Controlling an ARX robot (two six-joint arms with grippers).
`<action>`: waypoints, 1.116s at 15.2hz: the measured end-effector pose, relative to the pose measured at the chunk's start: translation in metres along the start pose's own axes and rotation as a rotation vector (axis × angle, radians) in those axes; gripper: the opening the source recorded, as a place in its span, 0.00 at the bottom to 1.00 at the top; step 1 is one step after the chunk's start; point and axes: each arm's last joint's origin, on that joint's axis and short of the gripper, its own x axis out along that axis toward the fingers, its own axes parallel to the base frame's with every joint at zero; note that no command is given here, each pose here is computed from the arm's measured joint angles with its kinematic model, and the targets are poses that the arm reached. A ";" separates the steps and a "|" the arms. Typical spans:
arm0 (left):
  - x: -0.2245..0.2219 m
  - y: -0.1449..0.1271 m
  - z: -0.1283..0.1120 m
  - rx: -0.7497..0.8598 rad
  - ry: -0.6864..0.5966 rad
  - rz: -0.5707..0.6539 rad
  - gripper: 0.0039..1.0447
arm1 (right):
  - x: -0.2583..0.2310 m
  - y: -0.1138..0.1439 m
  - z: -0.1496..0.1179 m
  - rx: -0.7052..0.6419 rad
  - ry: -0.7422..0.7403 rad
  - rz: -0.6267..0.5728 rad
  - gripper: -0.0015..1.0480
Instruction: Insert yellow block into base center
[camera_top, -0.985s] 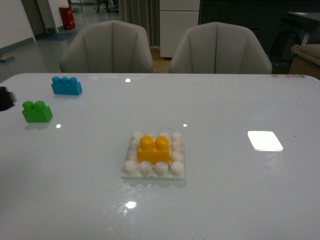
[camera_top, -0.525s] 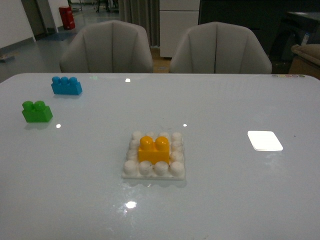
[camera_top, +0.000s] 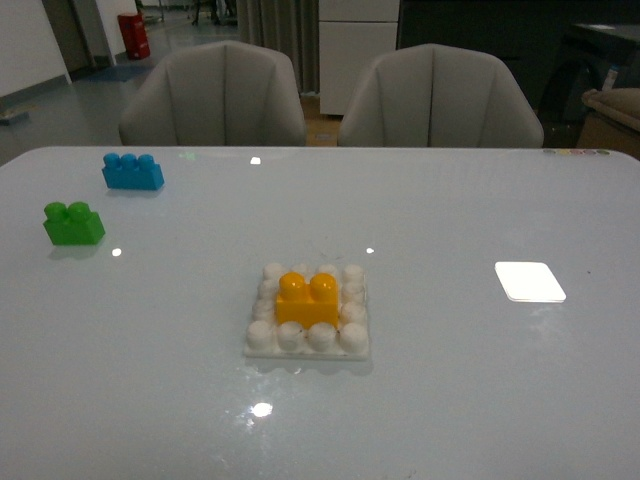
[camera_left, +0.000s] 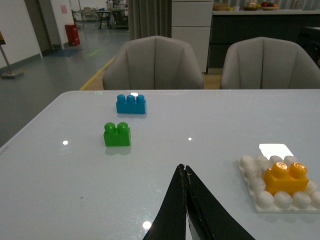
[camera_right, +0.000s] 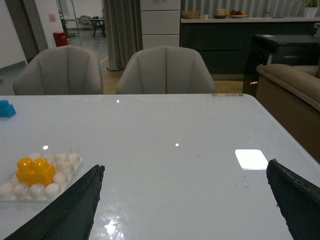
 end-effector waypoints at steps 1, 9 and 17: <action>-0.003 0.000 0.000 0.000 0.004 0.000 0.01 | 0.000 0.000 0.000 0.000 0.000 0.000 0.94; -0.022 0.000 0.006 0.000 -0.020 0.000 0.01 | 0.000 0.000 0.000 0.000 0.000 0.000 0.94; -0.033 0.000 0.005 0.000 -0.019 0.000 0.01 | 0.000 0.000 0.000 0.000 0.000 0.000 0.94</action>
